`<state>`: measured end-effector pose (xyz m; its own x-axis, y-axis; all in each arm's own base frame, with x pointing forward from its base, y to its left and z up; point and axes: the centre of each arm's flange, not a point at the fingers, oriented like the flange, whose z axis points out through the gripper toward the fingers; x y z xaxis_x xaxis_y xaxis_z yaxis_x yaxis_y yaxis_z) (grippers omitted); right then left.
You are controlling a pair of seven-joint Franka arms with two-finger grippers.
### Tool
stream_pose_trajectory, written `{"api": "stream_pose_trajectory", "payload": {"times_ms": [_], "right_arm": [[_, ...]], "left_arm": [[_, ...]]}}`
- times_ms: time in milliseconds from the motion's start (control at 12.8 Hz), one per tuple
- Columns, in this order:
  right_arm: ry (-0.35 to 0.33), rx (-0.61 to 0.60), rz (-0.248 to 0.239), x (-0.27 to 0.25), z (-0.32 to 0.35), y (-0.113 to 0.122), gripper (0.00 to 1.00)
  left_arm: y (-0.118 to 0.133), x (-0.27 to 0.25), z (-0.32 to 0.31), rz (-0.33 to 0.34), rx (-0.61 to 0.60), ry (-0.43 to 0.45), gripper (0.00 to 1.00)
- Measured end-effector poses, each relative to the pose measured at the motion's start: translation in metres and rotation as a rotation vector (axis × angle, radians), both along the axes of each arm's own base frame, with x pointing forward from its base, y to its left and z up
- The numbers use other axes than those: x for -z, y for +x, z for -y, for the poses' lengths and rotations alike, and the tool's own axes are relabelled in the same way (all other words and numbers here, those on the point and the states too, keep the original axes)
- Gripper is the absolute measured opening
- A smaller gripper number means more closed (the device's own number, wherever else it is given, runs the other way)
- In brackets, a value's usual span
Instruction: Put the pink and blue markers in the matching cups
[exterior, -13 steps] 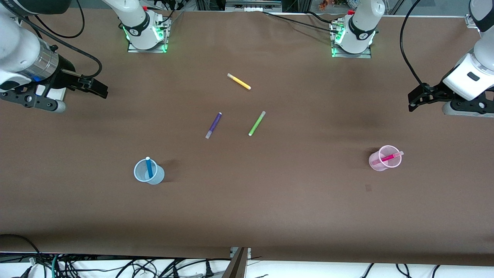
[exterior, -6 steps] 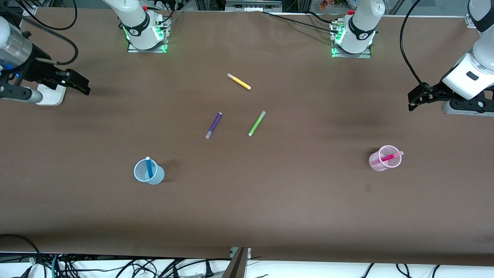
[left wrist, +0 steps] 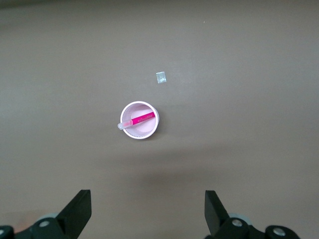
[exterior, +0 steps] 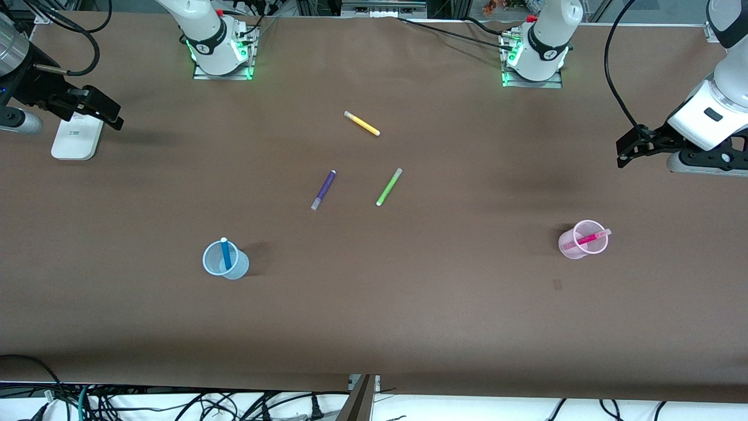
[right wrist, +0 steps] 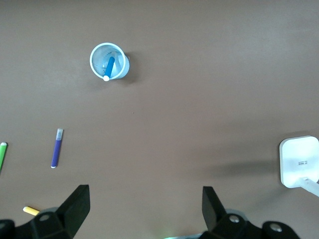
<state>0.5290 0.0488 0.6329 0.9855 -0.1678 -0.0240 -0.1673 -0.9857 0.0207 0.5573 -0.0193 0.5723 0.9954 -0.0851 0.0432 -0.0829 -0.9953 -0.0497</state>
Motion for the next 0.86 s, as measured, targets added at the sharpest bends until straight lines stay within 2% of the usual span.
{"api": "stream_pose_trajectory", "payload": {"times_ms": [863], "right_arm": [[-0.007, -0.034, -0.017, 0.003, -0.019, -0.003, 1.0]], "left_arm": [[0.0, 0.0, 0.0, 0.0, 0.0, 0.0, 1.0]]}}
